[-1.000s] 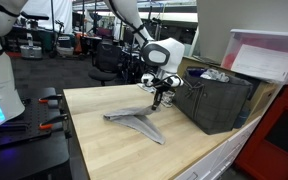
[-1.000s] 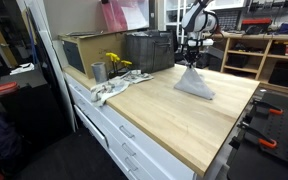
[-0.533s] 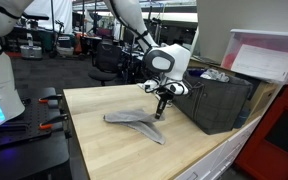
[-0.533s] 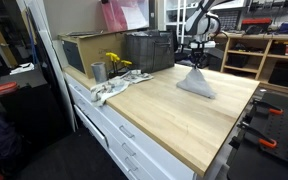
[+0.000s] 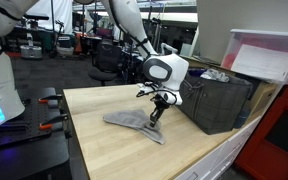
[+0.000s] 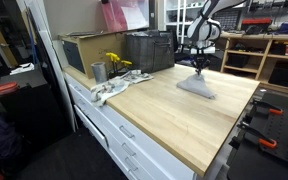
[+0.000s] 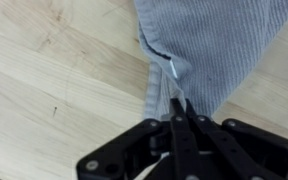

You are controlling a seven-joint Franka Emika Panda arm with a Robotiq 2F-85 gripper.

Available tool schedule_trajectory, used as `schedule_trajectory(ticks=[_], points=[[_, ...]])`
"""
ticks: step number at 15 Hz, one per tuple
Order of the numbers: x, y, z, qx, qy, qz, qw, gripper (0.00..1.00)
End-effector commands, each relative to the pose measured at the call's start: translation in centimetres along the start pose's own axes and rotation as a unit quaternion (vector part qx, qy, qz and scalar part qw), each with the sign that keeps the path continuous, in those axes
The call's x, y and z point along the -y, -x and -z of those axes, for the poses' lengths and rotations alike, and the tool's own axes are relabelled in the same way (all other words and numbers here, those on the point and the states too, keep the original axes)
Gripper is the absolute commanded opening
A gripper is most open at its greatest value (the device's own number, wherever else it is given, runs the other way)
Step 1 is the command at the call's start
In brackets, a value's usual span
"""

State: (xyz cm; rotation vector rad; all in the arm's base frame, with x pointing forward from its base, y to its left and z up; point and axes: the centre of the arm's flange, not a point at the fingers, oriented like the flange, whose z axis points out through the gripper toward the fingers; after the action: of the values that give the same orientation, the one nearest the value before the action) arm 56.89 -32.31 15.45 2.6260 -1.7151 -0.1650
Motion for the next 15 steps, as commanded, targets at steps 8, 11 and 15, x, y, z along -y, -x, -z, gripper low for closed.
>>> schedule_trajectory(ticks=[8,11,15], points=[[-3.4,-1.6,4.1,-0.043,-0.029,-0.094,0.9942,0.73],[-1.4,-0.7,6.4,-0.034,-0.066,-0.064,0.9952,0.95],[2.6,3.4,6.3,0.001,-0.086,0.016,0.9962,1.00]])
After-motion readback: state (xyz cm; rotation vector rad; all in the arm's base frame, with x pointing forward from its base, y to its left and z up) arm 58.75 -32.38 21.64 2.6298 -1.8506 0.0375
